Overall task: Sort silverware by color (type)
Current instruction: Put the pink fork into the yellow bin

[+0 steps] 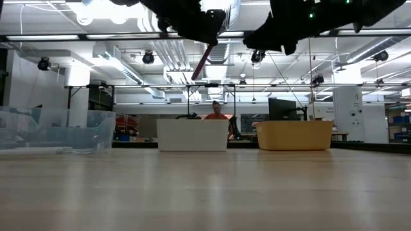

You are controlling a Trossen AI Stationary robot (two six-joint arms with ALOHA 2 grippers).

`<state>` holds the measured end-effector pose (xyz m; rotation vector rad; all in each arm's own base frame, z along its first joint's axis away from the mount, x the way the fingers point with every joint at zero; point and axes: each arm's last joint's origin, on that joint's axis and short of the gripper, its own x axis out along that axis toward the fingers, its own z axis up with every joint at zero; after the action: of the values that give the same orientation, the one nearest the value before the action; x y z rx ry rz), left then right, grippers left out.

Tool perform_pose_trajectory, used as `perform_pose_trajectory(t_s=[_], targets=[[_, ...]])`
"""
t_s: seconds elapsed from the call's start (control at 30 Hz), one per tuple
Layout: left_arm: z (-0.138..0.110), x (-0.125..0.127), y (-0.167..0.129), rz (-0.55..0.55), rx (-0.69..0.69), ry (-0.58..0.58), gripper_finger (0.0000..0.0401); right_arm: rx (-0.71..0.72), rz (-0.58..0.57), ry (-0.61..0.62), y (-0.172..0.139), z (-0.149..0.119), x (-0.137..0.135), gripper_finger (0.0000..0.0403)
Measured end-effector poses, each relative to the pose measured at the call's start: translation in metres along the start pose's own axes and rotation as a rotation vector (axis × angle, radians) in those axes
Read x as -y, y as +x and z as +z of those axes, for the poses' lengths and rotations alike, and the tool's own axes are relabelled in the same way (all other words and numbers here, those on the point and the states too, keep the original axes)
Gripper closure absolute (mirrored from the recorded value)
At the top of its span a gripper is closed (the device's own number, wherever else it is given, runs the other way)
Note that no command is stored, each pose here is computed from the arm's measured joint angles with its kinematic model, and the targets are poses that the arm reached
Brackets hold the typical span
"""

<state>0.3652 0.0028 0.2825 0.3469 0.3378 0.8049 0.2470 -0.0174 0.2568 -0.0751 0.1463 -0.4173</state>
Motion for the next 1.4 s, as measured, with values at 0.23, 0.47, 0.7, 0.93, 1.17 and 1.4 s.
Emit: perform_pose_trajectory(t_s=[0.23, 0.47, 0.7, 0.93, 1.17, 1.4], targets=[[-0.019, 0.003, 0.000, 0.005, 0.061, -0.080, 0.0386, 0.232, -0.025, -0.031, 0.009, 0.005, -0.003, 0.0266], [-0.017, 0.002, 0.000, 0.023, 0.076, -0.113, 0.0386, 0.313, -0.047, -0.071, 0.027, 0.012, -0.011, 0.0266], [-0.021, 0.003, 0.000, 0.026, 0.069, -0.109, 0.0386, 0.299, -0.045, -0.060, 0.048, 0.013, -0.019, 0.0266], [-0.023, 0.003, -0.001, 0.032, 0.062, -0.110, 0.0385, 0.284, -0.147, -0.023, 0.060, 0.019, -0.021, 0.0272], [-0.023, 0.003, -0.001, 0.024, 0.063, -0.130, 0.0385, 0.289, -0.200, 0.003, 0.060, 0.021, -0.020, 0.0292], [-0.023, 0.004, -0.001, 0.025, 0.060, -0.149, 0.0385, 0.312, -0.176, 0.007, 0.060, 0.023, -0.020, 0.0317]])
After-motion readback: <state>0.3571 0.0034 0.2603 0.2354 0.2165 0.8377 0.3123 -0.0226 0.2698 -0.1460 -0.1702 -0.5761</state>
